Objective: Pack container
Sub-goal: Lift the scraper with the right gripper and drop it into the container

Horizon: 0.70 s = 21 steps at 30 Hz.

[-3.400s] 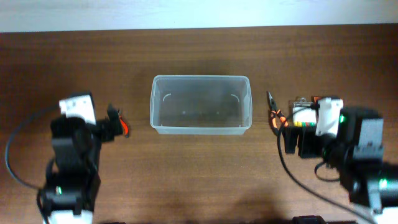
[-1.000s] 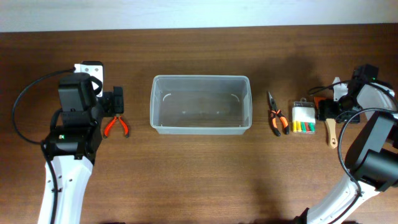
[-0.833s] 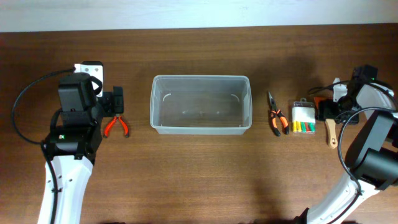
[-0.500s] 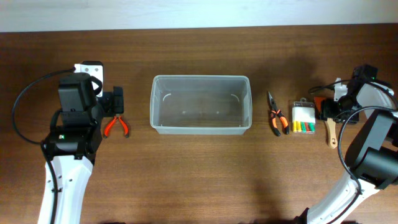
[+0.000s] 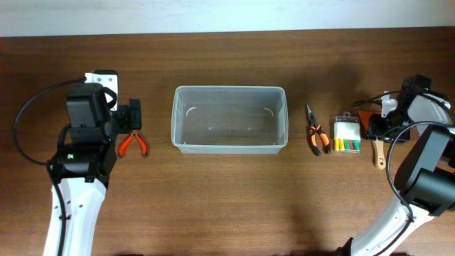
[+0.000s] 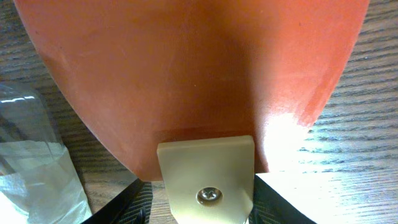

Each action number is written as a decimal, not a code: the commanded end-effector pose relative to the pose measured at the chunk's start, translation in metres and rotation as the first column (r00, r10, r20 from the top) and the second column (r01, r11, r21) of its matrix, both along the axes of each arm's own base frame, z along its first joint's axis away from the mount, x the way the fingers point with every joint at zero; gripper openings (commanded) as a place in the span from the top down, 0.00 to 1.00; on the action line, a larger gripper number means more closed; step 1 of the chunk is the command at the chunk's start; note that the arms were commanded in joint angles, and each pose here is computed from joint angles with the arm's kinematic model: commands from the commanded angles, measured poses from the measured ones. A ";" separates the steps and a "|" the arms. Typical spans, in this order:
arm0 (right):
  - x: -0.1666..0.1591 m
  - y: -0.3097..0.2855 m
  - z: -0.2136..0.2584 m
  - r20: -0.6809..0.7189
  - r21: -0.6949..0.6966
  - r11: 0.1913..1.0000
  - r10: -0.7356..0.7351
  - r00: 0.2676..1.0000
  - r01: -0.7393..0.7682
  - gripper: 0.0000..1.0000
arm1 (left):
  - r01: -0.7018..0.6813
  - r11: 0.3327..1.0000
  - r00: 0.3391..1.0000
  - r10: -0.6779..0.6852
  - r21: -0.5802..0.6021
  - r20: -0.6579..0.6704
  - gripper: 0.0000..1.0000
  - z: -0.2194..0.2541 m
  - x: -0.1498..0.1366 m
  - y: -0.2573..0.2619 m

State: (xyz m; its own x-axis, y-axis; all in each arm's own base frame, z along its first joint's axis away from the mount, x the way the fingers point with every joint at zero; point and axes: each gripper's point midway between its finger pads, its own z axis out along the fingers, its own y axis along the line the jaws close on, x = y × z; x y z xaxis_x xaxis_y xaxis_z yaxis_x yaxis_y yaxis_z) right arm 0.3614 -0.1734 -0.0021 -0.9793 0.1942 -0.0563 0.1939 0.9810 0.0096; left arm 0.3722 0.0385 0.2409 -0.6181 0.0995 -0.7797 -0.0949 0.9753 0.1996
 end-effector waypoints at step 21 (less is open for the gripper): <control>-0.006 0.009 0.011 -0.072 0.069 0.997 -0.014 0.997 0.019 0.79 | 0.009 1.000 1.000 -0.009 0.015 0.015 0.01 0.008 0.003 0.001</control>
